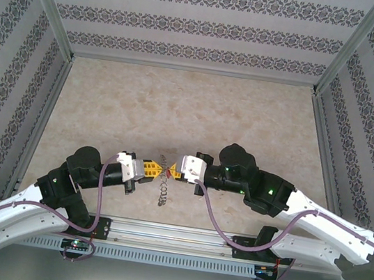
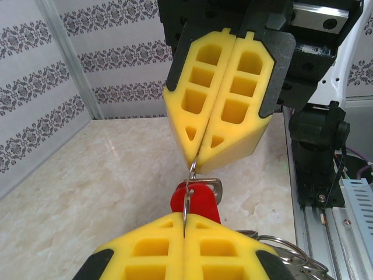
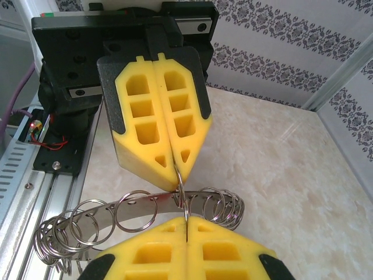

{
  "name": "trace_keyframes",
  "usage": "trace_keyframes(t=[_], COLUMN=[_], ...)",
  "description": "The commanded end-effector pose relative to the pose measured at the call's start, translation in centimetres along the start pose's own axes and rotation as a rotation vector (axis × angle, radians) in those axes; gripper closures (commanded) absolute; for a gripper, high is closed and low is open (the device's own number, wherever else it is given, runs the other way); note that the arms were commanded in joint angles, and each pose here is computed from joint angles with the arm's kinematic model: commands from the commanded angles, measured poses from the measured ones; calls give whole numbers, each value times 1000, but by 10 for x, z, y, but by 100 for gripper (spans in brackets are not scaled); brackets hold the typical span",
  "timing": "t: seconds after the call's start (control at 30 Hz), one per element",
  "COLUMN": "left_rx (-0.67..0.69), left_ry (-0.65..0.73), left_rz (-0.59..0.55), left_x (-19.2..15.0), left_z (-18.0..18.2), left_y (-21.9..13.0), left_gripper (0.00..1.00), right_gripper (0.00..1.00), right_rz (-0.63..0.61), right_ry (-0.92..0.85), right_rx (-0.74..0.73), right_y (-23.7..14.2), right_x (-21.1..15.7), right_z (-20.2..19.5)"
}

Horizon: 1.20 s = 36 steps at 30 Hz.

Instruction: Put the keys on the keyring

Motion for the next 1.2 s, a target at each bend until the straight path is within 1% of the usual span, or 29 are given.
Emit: trace_keyframes(t=[0.0,1.17], left_rx=[7,7], left_ry=[35,32], left_rz=[-58,-62], left_x=[14,14], left_z=[1,0], left_y=[-2,-3], left_gripper=[100,100], right_gripper=[100,100], right_rz=[-23,-30], right_ry=[15,13], right_rx=[9,3], right_y=[-1,5], right_x=[5,7], right_z=[1,-2])
Point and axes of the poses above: each hand's point on the last joint's axis, 136 mm out from that joint toward the fingers, its own y axis out along the fingers, its own z axis along the line the jaws close on, x = y × z, the point moved 2 cm from there along -y, back along the fingers, and after that the axes turned 12 degrees about y, right-handed, at the moved point
